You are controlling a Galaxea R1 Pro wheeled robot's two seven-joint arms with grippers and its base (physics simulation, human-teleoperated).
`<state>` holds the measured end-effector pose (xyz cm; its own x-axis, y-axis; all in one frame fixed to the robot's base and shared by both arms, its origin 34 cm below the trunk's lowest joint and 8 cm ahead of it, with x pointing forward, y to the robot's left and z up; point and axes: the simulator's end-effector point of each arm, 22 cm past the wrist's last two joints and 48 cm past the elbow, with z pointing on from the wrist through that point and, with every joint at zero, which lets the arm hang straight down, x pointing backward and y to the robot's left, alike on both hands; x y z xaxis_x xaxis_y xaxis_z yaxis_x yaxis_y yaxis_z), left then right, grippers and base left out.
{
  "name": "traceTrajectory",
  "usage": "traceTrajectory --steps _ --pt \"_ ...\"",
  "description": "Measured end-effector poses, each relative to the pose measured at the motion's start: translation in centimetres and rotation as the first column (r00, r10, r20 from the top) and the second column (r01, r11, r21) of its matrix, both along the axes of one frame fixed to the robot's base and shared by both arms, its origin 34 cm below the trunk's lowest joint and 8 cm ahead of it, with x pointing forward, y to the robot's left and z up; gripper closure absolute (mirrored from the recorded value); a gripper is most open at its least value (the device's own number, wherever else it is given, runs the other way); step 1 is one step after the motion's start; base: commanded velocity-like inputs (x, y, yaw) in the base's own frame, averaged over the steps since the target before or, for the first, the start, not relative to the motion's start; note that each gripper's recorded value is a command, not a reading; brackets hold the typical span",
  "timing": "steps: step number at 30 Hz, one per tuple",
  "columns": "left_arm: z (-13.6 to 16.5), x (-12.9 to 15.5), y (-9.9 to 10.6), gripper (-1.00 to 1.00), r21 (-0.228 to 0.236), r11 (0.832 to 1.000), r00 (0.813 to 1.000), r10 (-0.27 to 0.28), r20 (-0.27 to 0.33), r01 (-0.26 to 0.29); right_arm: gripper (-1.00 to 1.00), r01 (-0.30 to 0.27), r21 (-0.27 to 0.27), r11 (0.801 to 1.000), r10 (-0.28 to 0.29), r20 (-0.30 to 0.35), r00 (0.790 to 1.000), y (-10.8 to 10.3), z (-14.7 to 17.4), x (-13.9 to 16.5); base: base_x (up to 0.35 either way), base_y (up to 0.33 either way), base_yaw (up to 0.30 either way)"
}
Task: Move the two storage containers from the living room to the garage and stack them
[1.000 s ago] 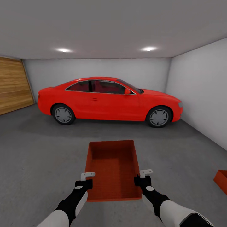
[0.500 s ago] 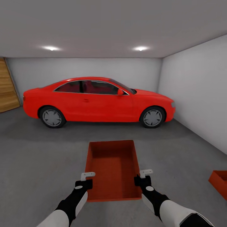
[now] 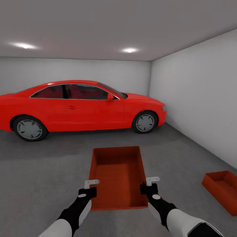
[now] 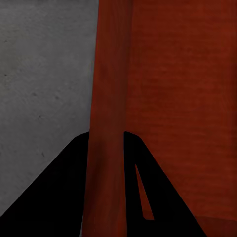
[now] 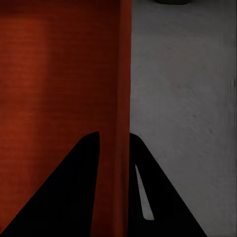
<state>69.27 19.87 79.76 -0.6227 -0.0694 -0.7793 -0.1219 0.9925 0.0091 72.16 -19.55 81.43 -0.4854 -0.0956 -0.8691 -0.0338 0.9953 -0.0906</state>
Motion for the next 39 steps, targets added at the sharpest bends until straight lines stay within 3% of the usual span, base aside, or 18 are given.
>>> traceTrajectory --steps 39 --pt "0.0 0.0 0.01 1.0 0.0 1.0 1.0 0.0 0.001 0.0 1.0 0.0 -0.001 1.0 0.0 0.001 1.0 0.01 0.02 0.01 0.321 0.06 -0.287"
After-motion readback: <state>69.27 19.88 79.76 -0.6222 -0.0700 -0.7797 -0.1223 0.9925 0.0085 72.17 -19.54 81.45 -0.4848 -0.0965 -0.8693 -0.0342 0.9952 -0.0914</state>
